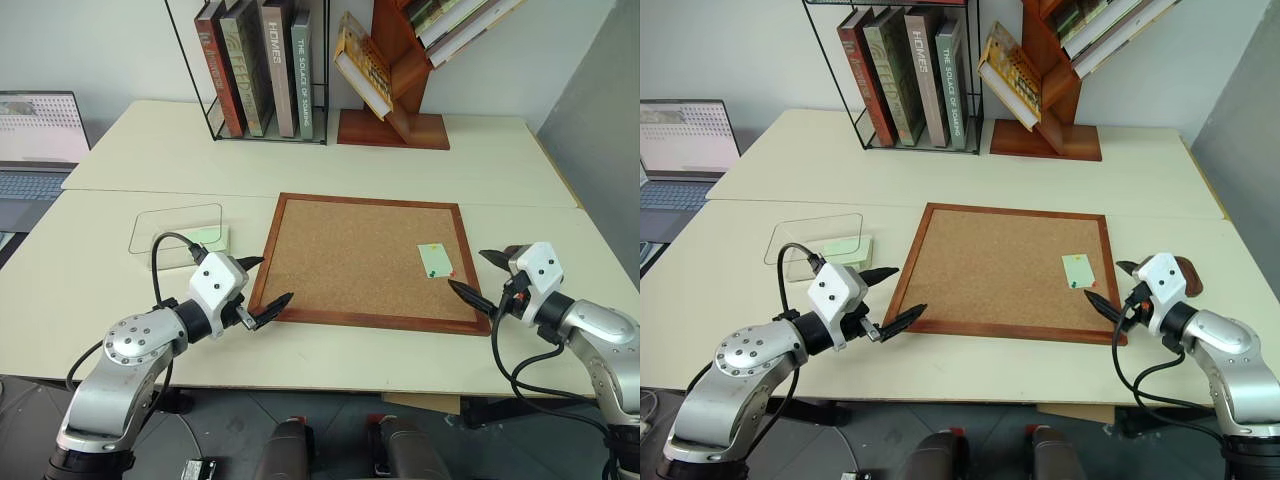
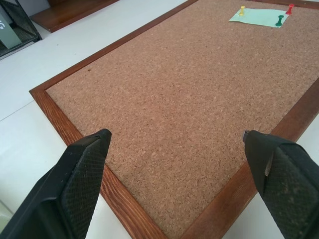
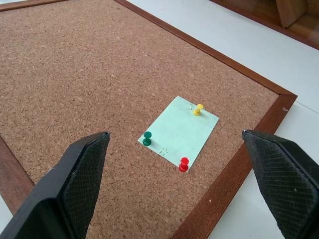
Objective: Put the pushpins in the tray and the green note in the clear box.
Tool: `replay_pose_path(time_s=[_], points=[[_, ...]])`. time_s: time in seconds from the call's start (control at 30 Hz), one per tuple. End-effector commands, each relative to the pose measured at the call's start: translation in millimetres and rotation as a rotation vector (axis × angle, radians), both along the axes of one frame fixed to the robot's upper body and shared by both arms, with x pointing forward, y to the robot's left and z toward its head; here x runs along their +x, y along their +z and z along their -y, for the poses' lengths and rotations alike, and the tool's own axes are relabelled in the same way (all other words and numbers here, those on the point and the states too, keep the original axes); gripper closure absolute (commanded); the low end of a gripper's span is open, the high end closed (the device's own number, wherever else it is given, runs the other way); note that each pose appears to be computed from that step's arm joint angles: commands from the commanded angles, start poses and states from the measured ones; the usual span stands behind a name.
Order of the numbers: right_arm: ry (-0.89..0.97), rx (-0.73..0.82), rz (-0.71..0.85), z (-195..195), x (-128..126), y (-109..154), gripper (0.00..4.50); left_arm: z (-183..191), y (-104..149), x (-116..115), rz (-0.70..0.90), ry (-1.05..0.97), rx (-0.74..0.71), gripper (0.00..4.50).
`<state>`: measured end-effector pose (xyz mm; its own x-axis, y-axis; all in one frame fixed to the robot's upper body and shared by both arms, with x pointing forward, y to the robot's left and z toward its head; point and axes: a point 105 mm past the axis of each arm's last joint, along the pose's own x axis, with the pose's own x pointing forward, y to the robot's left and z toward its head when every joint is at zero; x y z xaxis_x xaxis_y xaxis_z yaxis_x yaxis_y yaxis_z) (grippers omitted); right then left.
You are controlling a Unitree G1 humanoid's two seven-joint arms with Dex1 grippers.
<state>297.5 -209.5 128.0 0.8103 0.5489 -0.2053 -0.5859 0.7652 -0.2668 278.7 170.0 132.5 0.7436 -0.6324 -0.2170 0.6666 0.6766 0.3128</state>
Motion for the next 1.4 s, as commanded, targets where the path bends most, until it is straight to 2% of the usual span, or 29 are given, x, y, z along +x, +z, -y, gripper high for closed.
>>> replay_pose_path(time_s=[0.03, 0.57, 0.7, 0.87, 0.97, 1.2, 1.4], points=[[-0.001, -0.007, 0.055, 3, -2, 15, 0.00, 3, 13, -1, 0.055, -0.027, -0.011, 0.02], [0.005, 0.006, 0.056, 1, -1, 15, 0.00, 3, 15, 3, -0.010, -0.029, -0.004, 0.02], [0.008, 0.006, 0.057, 0, -2, 15, 0.00, 14, 24, 0, -0.036, -0.092, -0.100, 0.02], [0.007, 0.006, 0.059, -1, -5, 16, 0.00, 28, 25, -3, -0.039, -0.157, -0.120, 0.02], [0.008, 0.008, 0.057, -2, -7, 15, 0.00, 31, 23, 4, -0.022, -0.161, -0.087, 0.41], [0.015, 0.013, 0.051, -9, -9, 14, 0.00, 49, 19, 17, -0.017, -0.204, -0.068, 1.91], [0.017, 0.024, 0.045, -16, -12, 12, 0.00, 74, 13, 33, -0.021, -0.272, -0.058, 3.00]])
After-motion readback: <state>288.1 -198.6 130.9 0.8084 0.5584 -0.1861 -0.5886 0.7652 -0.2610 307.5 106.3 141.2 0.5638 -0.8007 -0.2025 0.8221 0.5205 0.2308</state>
